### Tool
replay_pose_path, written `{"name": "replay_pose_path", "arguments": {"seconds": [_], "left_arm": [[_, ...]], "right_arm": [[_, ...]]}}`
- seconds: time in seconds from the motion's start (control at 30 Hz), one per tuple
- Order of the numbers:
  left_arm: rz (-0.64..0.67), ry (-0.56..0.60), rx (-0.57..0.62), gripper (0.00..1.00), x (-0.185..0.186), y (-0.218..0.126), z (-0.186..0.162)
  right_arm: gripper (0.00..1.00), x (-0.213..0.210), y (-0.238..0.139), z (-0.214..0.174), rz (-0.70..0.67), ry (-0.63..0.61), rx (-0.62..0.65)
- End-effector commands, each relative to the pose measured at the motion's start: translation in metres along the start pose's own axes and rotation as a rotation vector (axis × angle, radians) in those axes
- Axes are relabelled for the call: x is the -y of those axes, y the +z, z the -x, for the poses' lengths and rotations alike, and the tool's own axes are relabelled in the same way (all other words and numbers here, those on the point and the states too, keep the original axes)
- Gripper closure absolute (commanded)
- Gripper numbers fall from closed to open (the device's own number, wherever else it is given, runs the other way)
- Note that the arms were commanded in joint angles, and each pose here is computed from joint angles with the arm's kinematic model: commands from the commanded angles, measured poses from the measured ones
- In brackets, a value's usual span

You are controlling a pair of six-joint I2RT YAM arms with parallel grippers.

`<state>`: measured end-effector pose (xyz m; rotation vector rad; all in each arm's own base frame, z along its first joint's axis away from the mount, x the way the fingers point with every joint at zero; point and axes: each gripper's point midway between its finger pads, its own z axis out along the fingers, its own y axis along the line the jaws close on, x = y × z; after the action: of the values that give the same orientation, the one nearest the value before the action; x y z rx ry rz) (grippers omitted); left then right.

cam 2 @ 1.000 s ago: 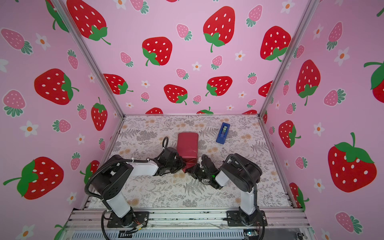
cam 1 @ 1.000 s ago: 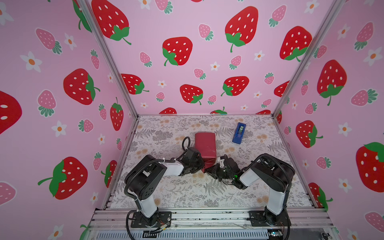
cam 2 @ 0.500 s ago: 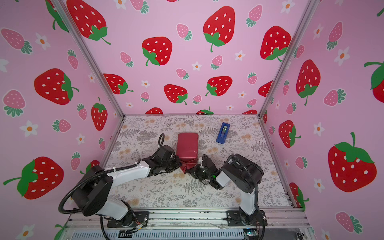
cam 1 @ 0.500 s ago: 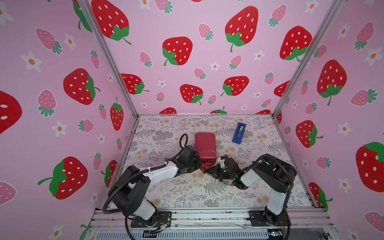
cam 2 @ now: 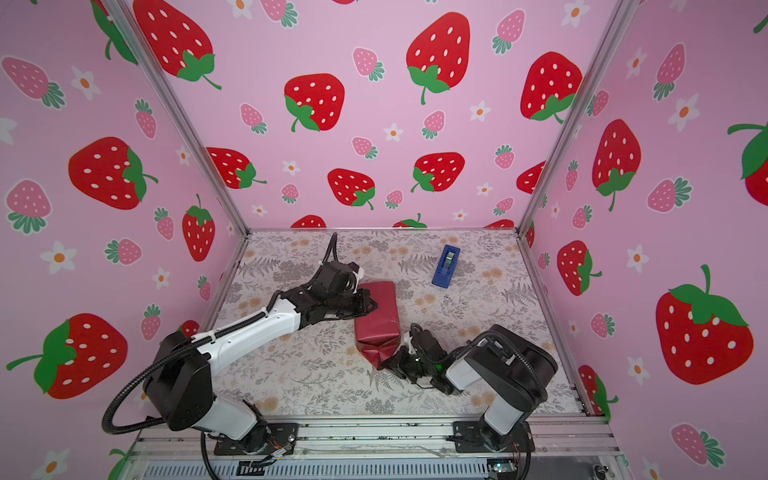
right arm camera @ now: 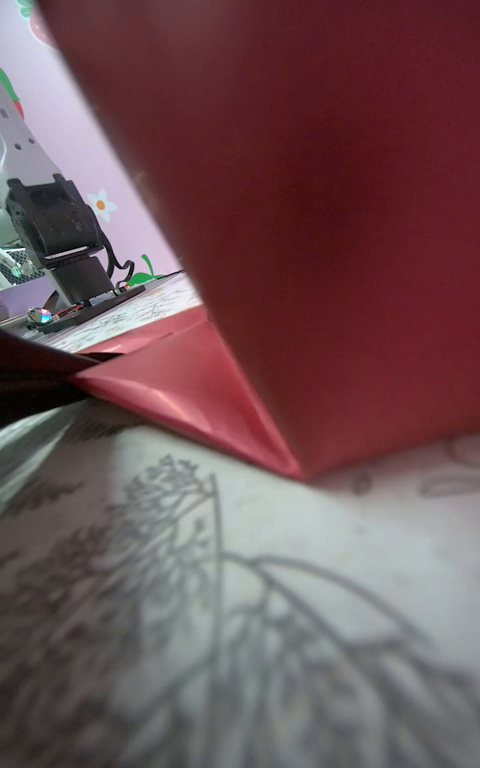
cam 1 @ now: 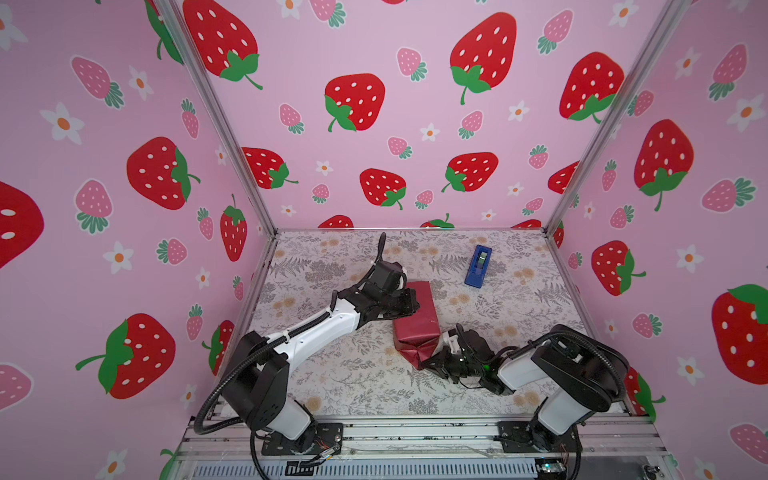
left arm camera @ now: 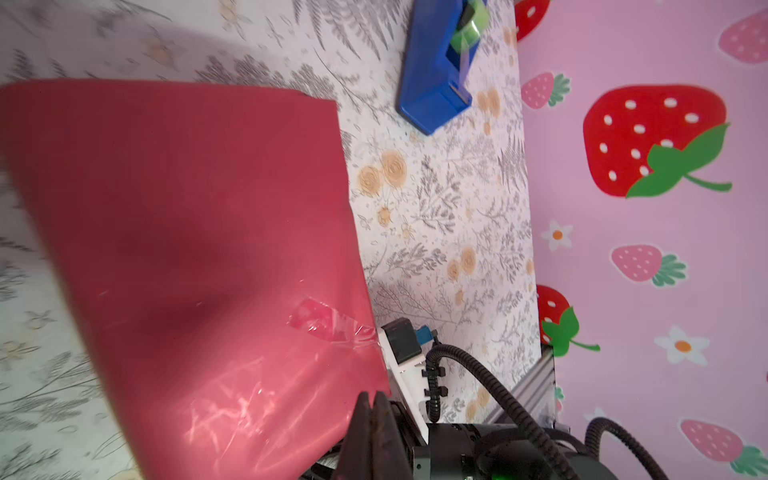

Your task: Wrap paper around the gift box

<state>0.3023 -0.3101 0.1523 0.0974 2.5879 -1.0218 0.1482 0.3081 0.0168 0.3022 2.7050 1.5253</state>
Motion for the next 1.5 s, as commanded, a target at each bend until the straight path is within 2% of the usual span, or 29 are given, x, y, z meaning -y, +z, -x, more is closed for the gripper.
{"name": "replay_pose_path", "arguments": {"seconds": [0.0, 0.17, 0.57, 1.47], "left_arm": [[-0.104, 0.034, -0.152, 0.99, 0.011, 0.018, -0.027], [-0.087, 0.001, -0.239, 0.99, -0.008, 0.038, -0.047], [0.038, -0.094, -0.311, 0.99, -0.066, 0.052, -0.072], [0.104, -0.110, -0.380, 0.99, -0.098, 0.059, -0.089]], "right_arm": [[1.00, 0.007, -0.004, -0.010, -0.016, 0.027, -0.028], [1.00, -0.004, -0.008, -0.008, 0.012, 0.022, -0.016], [1.00, -0.034, -0.016, -0.002, 0.056, 0.000, 0.012], [1.00, -0.095, -0.016, 0.045, 0.129, -0.043, 0.084]]}}
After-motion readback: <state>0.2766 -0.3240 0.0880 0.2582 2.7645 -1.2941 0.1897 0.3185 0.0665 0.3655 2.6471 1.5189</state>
